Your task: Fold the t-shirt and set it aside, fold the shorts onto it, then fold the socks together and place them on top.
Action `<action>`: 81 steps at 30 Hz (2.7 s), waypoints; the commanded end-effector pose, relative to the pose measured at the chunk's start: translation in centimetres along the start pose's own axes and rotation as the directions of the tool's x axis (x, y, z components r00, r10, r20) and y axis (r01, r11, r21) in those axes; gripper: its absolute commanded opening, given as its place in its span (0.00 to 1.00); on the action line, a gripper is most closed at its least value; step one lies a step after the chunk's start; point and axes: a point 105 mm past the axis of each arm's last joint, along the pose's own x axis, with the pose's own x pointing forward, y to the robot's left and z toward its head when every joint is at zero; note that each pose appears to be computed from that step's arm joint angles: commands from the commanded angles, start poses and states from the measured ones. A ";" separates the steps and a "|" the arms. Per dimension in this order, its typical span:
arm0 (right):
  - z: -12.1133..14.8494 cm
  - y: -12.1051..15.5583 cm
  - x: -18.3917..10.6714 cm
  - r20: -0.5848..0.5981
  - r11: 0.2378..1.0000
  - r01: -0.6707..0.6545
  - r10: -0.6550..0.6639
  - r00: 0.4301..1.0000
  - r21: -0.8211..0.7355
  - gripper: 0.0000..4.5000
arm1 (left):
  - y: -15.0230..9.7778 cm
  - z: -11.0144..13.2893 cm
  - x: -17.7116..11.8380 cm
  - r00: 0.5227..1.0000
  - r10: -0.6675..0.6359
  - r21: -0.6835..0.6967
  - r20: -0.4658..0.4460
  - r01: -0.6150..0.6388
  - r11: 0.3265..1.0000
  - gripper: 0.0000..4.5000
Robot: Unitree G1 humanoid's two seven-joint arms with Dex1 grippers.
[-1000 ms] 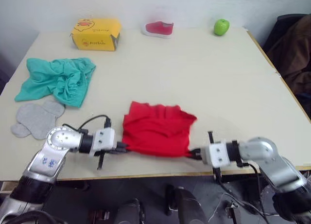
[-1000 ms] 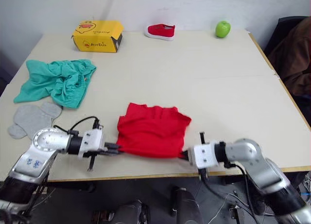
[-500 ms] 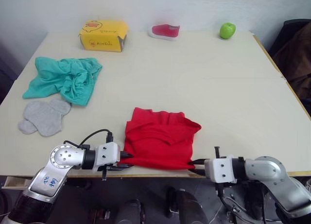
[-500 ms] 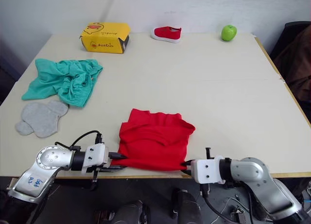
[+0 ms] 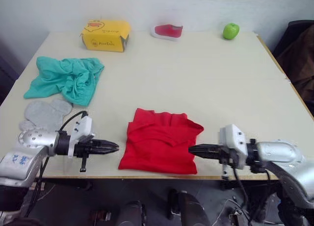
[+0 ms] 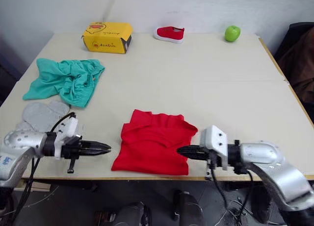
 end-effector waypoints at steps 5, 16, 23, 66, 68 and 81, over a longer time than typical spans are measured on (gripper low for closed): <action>-4.7 -0.2 1.6 -0.163 1.000 0.010 -0.008 0.987 0.013 0.00 | 2.5 0.9 2.5 0.999 -0.033 0.059 -0.001 0.033 0.998 0.01; -6.1 -0.6 2.6 -0.179 0.999 0.054 -0.052 0.982 0.006 0.00 | 4.3 1.5 3.7 0.997 -0.054 0.121 -0.047 0.059 0.991 0.01; -6.2 -0.9 2.3 -0.189 0.998 0.064 -0.067 0.980 -0.019 0.00 | 6.8 2.0 4.7 1.000 -0.003 0.145 -0.026 0.007 0.989 0.01; -4.4 -12.1 1.9 -0.235 0.924 0.371 -0.383 0.893 -0.098 0.00 | 2.7 -1.2 7.5 0.995 0.009 0.069 -0.101 -0.002 0.998 0.01; -3.8 -13.1 -0.2 -0.216 0.912 0.406 -0.408 0.887 -0.059 0.00 | 2.7 -0.9 7.2 0.997 0.034 0.074 -0.070 -0.029 0.997 0.01; -0.9 -4.6 -6.2 -0.128 0.783 0.076 0.005 0.992 0.617 0.35 | 0.7 8.9 1.7 0.958 -0.059 0.118 0.280 0.027 0.993 0.33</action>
